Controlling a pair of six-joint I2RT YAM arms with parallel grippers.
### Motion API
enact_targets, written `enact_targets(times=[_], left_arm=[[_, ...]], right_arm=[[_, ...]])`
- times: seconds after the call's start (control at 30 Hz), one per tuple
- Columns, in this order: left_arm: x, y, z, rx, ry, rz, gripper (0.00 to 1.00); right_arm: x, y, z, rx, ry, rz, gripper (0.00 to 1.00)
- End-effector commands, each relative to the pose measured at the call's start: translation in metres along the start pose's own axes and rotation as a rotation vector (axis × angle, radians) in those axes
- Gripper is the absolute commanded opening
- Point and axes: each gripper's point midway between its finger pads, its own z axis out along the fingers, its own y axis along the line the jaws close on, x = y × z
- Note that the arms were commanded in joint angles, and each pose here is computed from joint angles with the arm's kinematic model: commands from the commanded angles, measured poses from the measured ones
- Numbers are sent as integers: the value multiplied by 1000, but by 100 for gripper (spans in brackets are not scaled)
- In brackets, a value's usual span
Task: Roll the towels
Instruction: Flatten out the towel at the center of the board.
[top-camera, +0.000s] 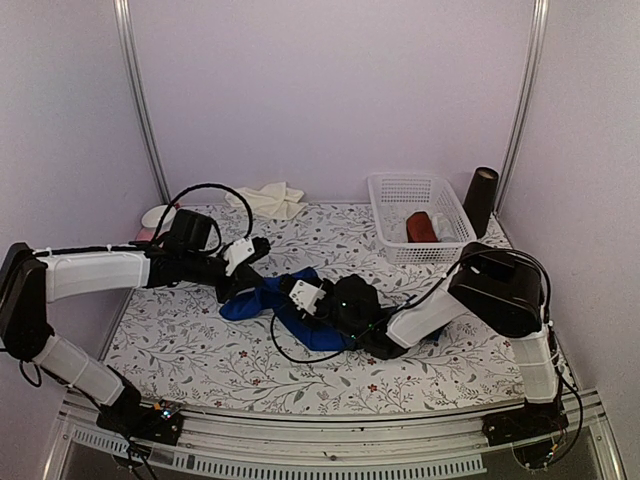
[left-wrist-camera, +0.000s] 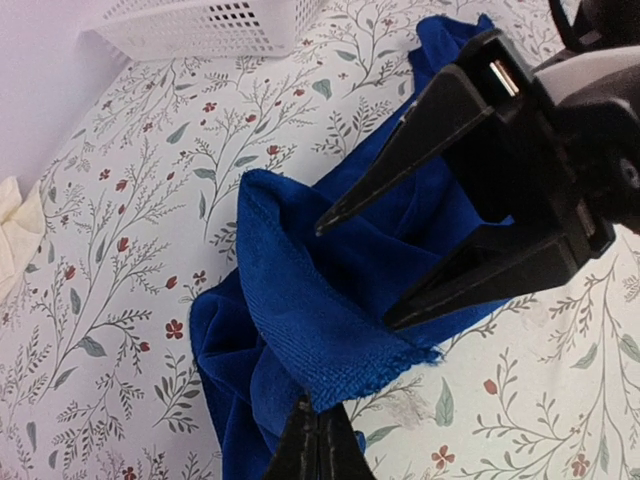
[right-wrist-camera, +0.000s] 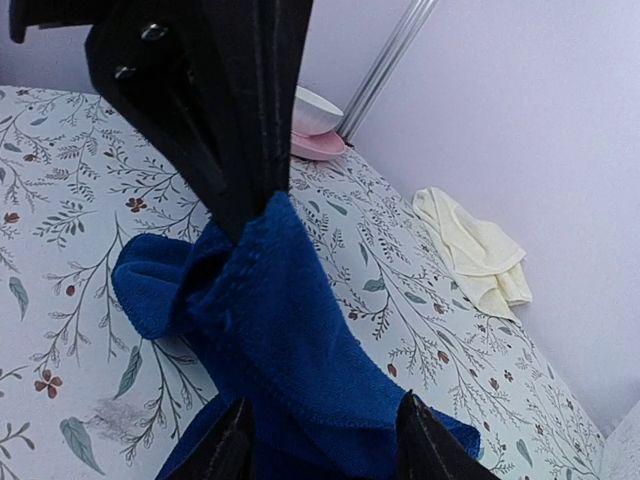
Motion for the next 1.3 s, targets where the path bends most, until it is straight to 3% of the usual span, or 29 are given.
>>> enact_targets(times=[0.0, 0.3, 0.93, 1.27], left_arm=[[-5, -2, -1, 50, -15, -20, 0], [-3, -4, -2, 74, -21, -28, 0], [-6, 2, -16, 111, -61, -61, 0], [-4, -4, -17, 144, -62, -61, 0]], right_arm=[[-4, -14, 11, 79, 0, 3, 45], [-3, -4, 16, 40, 9, -11, 38], [-9, 14, 18, 51, 13, -112, 40], [-5, 19, 18, 32, 16, -110, 22]])
